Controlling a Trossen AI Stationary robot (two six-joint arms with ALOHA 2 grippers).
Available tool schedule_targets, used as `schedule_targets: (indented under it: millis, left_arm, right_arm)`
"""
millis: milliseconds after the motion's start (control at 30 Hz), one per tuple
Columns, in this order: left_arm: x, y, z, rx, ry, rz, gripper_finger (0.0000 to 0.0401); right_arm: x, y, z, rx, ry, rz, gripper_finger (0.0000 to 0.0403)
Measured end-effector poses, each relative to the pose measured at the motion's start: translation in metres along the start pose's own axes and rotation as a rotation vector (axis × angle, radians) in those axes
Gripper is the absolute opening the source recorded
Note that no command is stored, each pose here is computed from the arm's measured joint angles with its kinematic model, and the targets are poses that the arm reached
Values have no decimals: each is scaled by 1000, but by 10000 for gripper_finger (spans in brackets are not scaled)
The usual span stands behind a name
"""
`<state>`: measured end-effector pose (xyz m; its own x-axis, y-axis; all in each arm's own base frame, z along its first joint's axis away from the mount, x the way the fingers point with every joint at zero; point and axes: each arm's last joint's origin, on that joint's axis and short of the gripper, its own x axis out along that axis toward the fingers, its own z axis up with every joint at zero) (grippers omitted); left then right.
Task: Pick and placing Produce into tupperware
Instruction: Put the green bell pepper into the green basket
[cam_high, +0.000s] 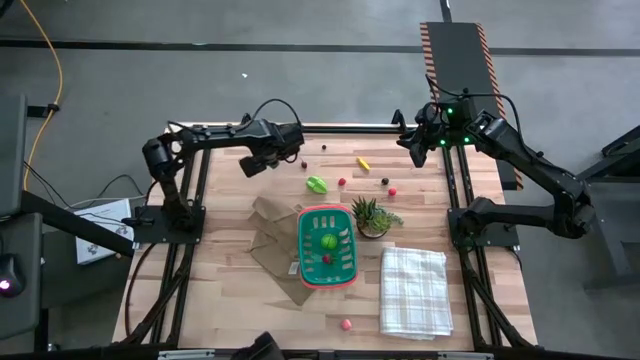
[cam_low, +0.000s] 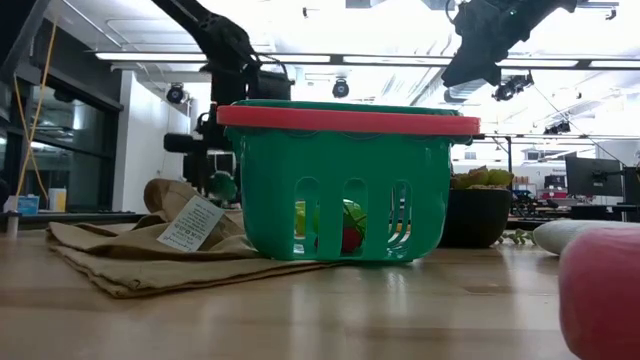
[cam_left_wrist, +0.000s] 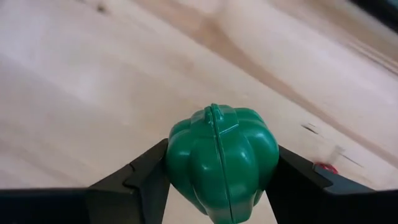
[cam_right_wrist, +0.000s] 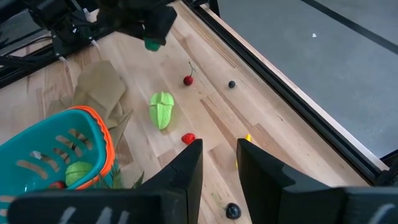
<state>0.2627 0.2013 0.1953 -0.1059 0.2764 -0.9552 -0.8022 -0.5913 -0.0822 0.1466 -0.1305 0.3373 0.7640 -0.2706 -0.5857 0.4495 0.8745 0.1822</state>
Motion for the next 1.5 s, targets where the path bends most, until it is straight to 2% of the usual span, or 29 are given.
schedule_targets:
  millis: [267, 400, 667, 900, 1067, 1233, 1500]
  left_arm:
    - [-44, 12, 13, 185, -27, -145, 209]
    - [-71, 19, 21, 358, -49, -277, 209]
    - [-121, 42, 32, 635, -70, -541, 209]
    - [-149, 61, 35, 880, -29, -744, 209]
    - [-161, 69, 27, 1046, 54, -885, 209]
    - [-171, 71, 11, 1234, 63, -1012, 209]
    - [-184, 78, -26, 1444, 78, -1112, 209]
  right_arm:
    - [0, 0, 0, -15, 0, 9, 90]
    - [0, 0, 0, -16, -1, 14, 90]
    - [0, 0, 2, -18, -24, 15, 90]
    - [0, 1, 4, 129, -36, 54, 90]
    - [-1, 3, 8, 228, -69, 129, 90]
    - [-1, 5, 11, 286, -85, 199, 90]
    - [0, 14, 12, 353, -62, 274, 90]
